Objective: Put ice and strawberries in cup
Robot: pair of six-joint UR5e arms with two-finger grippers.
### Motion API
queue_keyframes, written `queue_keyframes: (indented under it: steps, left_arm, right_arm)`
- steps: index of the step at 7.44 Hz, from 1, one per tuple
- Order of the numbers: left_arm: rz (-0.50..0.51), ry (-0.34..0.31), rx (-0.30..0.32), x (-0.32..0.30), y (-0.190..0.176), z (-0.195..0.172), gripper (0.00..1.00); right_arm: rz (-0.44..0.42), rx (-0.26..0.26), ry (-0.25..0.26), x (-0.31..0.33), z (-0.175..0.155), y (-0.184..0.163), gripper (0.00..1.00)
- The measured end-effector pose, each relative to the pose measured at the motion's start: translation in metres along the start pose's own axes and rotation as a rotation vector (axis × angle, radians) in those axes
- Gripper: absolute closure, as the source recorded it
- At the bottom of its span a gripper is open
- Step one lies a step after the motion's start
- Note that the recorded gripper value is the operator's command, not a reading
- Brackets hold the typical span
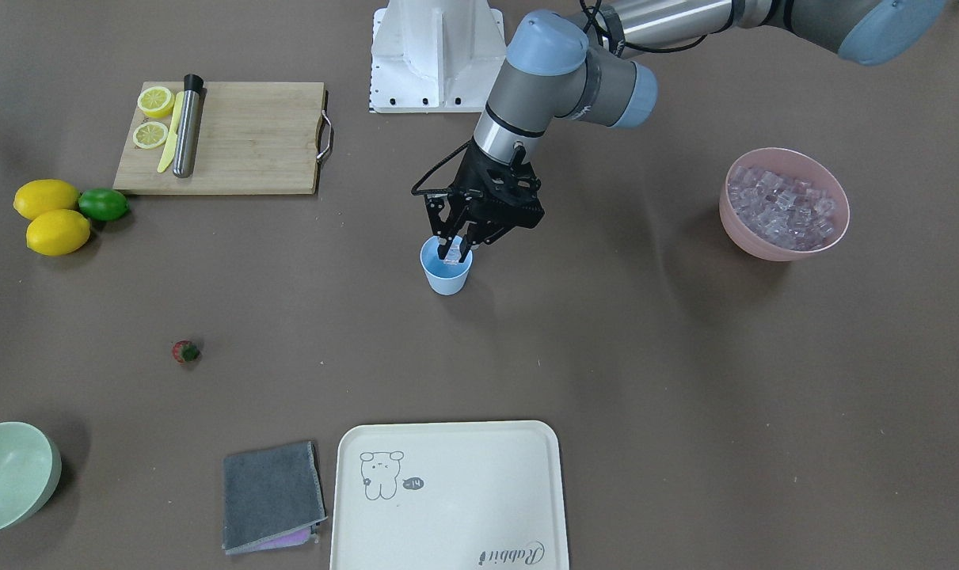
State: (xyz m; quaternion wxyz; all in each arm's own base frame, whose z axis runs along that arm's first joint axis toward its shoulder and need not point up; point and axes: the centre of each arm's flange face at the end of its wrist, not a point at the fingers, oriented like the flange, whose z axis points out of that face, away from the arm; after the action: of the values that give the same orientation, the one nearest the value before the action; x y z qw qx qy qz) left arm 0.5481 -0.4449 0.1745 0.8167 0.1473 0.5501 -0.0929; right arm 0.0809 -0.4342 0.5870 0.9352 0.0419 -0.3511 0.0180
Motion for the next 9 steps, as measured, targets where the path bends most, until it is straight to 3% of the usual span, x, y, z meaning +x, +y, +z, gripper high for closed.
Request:
queue_keyframes:
  steps: [3,5,7,9]
  left_arm:
    - [0.079,0.020,0.000,0.003,-0.002,-0.004,0.02]
    - [0.080,0.029,-0.043,-0.007,-0.015,-0.026,0.02]
    - [0.103,-0.022,-0.098,-0.054,-0.041,-0.073,0.02]
    - [0.189,-0.137,-0.129,-0.098,-0.052,-0.127,0.01]
  right_arm:
    - [0.000,0.000,0.000,0.000,0.000,0.000,0.00]
    - [0.000,0.000,0.000,0.000,0.000,0.000,0.00]
    - [0.000,0.000,0.000,0.000,0.000,0.000,0.00]
    - [0.002,-0.002,-0.001,0.001,0.001,0.001,0.00]
